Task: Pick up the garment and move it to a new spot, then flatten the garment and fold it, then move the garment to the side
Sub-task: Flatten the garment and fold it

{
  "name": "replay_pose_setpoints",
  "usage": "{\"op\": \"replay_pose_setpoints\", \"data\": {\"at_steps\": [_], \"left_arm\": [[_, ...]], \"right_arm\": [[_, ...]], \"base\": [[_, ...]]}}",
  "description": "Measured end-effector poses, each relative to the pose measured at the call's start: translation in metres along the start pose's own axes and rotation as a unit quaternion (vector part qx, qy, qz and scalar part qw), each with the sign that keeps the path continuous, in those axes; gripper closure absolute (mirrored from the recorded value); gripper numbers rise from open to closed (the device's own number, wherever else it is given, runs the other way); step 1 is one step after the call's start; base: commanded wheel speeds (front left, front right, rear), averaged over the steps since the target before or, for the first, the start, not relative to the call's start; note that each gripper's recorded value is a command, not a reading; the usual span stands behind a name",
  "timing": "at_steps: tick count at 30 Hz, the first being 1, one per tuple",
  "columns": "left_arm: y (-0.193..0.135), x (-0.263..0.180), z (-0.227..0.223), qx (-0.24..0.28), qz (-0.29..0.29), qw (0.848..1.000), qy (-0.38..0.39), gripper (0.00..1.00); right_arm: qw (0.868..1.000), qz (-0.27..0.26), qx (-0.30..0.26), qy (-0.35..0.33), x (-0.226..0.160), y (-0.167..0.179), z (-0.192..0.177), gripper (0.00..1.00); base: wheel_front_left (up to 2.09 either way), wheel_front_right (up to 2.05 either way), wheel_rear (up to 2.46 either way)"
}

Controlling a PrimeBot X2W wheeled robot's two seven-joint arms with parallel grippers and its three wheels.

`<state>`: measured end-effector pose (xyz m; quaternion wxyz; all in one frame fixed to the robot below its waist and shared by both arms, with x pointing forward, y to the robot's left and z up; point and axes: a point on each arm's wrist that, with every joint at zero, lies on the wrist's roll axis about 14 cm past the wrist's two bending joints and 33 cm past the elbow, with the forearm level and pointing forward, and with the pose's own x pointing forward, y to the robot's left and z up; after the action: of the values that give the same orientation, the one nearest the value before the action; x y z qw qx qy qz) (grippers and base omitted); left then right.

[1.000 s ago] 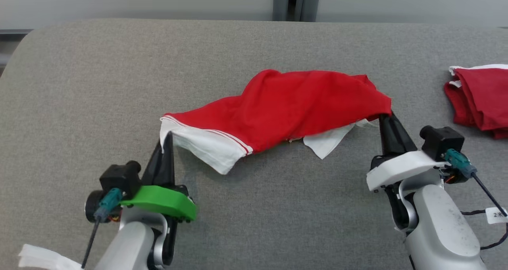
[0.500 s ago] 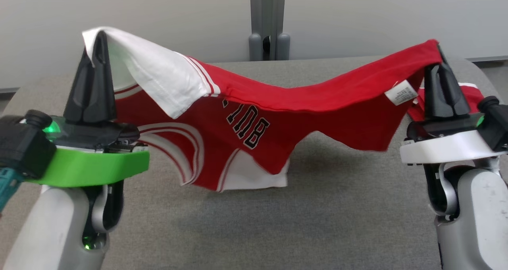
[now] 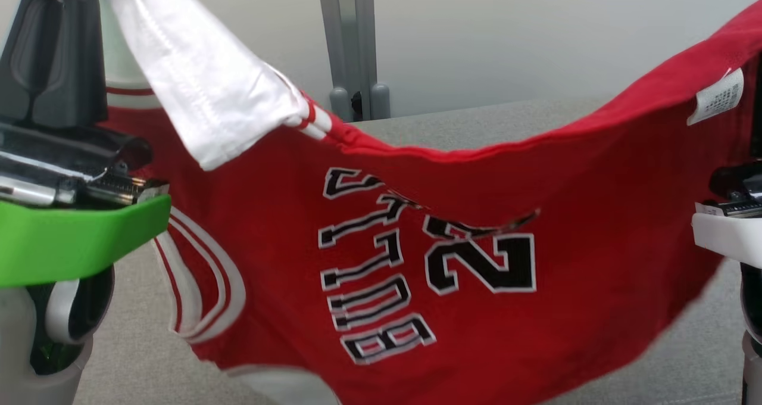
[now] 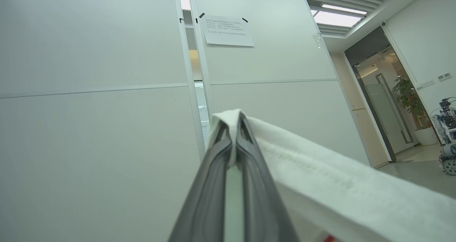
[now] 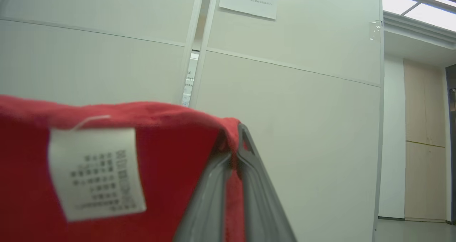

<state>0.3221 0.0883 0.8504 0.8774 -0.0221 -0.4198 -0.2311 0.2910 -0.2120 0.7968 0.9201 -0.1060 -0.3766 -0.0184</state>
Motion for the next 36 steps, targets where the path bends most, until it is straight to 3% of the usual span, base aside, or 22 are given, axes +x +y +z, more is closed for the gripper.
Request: {"op": "replay_pose_setpoints", "data": {"at_steps": [8, 15, 21, 25, 29, 36], "left_arm": [[0.010, 0.015, -0.074, -0.050, 0.000, 0.994, 0.097, 1.00], [0.057, 0.069, -0.149, 0.001, 0.013, 0.989, 0.147, 1.00], [0.092, 0.125, -0.187, 0.032, 0.039, 0.993, 0.109, 1.00], [0.109, 0.134, -0.225, 0.042, 0.049, 0.994, 0.093, 1.00], [0.121, 0.106, -0.297, 0.025, 0.068, 0.986, 0.148, 1.00], [0.114, 0.013, -0.406, -0.029, 0.082, 0.959, 0.271, 1.00]], "right_arm": [[0.994, 0.020, 0.032, 0.100, 0.007, 0.010, -0.068, 1.00], [0.992, 0.050, 0.026, 0.113, 0.091, 0.028, -0.132, 1.00], [0.995, 0.044, -0.009, 0.094, 0.174, 0.035, -0.171, 1.00], [0.994, 0.035, -0.026, 0.100, 0.197, 0.041, -0.214, 1.00], [0.986, 0.052, -0.026, 0.158, 0.182, 0.066, -0.287, 1.00], [0.943, 0.101, -0.002, 0.318, 0.088, 0.116, -0.420, 1.00]], "base": [[0.00, 0.00, 0.00], [0.00, 0.00, 0.00], [0.00, 0.00, 0.00], [0.00, 0.00, 0.00], [0.00, 0.00, 0.00], [0.00, 0.00, 0.00]]}}
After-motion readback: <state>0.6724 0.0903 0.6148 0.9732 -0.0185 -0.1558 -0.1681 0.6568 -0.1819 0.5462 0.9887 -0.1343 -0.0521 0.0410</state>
